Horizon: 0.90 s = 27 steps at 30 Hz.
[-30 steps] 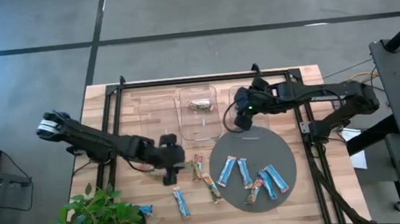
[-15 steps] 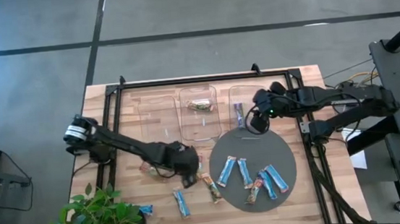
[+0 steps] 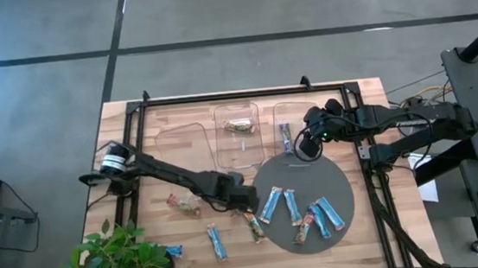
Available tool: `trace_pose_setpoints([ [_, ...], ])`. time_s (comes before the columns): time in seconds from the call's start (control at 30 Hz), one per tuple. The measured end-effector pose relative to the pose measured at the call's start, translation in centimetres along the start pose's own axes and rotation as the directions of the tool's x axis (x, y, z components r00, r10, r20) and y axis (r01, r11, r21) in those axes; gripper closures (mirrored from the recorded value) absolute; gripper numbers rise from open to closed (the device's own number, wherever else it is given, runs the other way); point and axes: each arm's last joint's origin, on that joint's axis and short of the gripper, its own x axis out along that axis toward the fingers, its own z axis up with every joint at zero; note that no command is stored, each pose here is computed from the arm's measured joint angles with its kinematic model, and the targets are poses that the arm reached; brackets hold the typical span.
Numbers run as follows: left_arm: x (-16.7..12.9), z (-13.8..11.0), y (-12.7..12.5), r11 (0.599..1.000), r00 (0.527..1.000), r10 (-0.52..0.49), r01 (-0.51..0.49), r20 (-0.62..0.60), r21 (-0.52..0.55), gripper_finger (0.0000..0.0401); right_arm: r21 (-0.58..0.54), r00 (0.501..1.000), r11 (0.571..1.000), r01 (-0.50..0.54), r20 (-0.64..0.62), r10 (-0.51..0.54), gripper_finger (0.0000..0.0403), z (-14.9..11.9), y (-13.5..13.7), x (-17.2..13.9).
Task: Pick and place Granola Bars by type
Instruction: Put the red snack bar into the left transparent bin
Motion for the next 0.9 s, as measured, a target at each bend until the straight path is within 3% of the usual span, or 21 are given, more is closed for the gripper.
trace_pose_setpoints([
  [0.1,-1.1,0.1,-0.5,1.000,0.999,0.009,-0.009,0.031,0.002,0.0236,-0.003,1.000,1.000,0.003,0.001,-0.003,0.0177,0.0,0.0,0.0],
  [0.4,-4.5,0.3,-0.7,0.984,0.983,0.170,-0.173,0.068,0.044,0.0236,-0.014,0.999,0.999,0.042,0.020,-0.041,0.0177,0.1,-0.1,0.0],
  [0.53,-5.5,-0.7,-1.2,0.984,0.982,0.178,-0.176,0.067,-0.041,0.0236,-0.006,0.998,0.999,0.053,0.025,-0.053,0.0177,0.1,-0.1,0.0],
  [0.67,-6.4,-3.4,-1.7,0.981,0.986,0.159,-0.153,0.045,-0.118,0.0236,-0.009,0.997,0.998,0.070,0.030,-0.070,0.0177,0.0,-0.2,0.1],
  [0.8,-6.7,-5.6,-1.0,0.952,0.974,0.226,-0.214,0.029,-0.219,0.0236,-0.016,0.997,0.997,0.077,0.020,-0.077,0.0177,-0.3,-0.2,0.4],
  [0.9,-6.6,-6.4,-0.1,0.933,0.956,0.292,-0.277,0.034,-0.232,0.0236,-0.020,0.997,0.997,0.080,0.016,-0.079,0.0177,-0.5,-0.2,0.6],
])
